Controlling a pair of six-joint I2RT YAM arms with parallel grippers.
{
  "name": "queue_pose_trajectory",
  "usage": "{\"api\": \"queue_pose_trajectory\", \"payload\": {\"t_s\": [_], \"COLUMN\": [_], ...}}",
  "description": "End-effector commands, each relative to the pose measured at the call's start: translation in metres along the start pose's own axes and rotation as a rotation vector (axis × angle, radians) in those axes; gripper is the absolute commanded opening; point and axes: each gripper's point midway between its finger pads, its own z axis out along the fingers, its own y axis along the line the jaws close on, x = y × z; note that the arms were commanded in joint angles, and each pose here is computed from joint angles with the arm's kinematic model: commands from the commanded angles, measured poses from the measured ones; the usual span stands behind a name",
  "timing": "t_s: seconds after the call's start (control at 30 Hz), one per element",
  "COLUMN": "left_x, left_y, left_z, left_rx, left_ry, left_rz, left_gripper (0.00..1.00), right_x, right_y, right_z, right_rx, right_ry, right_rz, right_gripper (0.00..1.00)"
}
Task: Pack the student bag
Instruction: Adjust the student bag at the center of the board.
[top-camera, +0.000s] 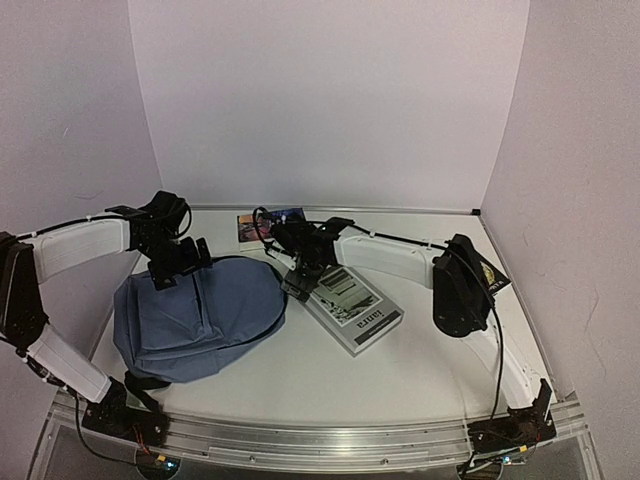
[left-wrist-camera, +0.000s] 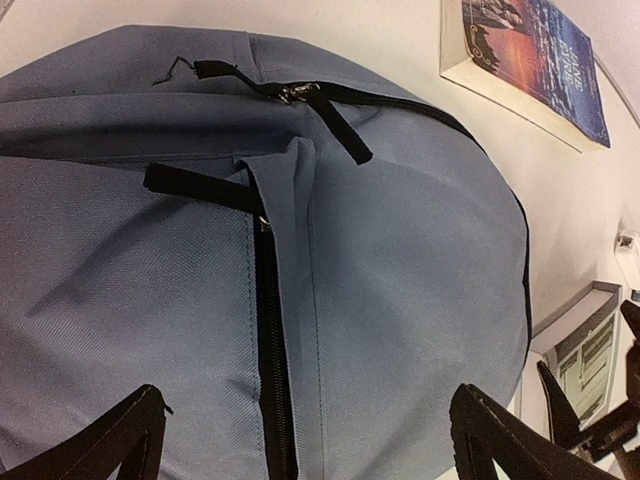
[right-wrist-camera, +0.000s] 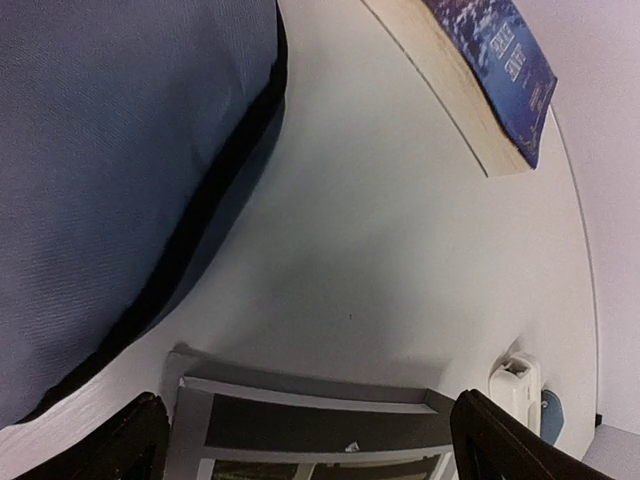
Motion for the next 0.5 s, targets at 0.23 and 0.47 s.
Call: {"api": "queue_pose_trajectory", "payload": {"t_s": [0.23,0.47], "left_x": [-0.011,-0.006], "left_y": [-0.022,-0.032], "left_z": [0.038,0.065], "left_rx": [0.016,0.037], "left_ry": [0.042,0.106], "left_rz": [0.035,0.079], "left_gripper": [0.99,0.79], "right_x": [0.059,0.102], "right_y": [-0.026,-0.051], "right_z": [0.024,0.011], "right_rx": [0.142,0.120], "right_ry": [0.169,0.222], "right_rz": [-0.031,0.008], "right_gripper": [0.98,0.98]}}
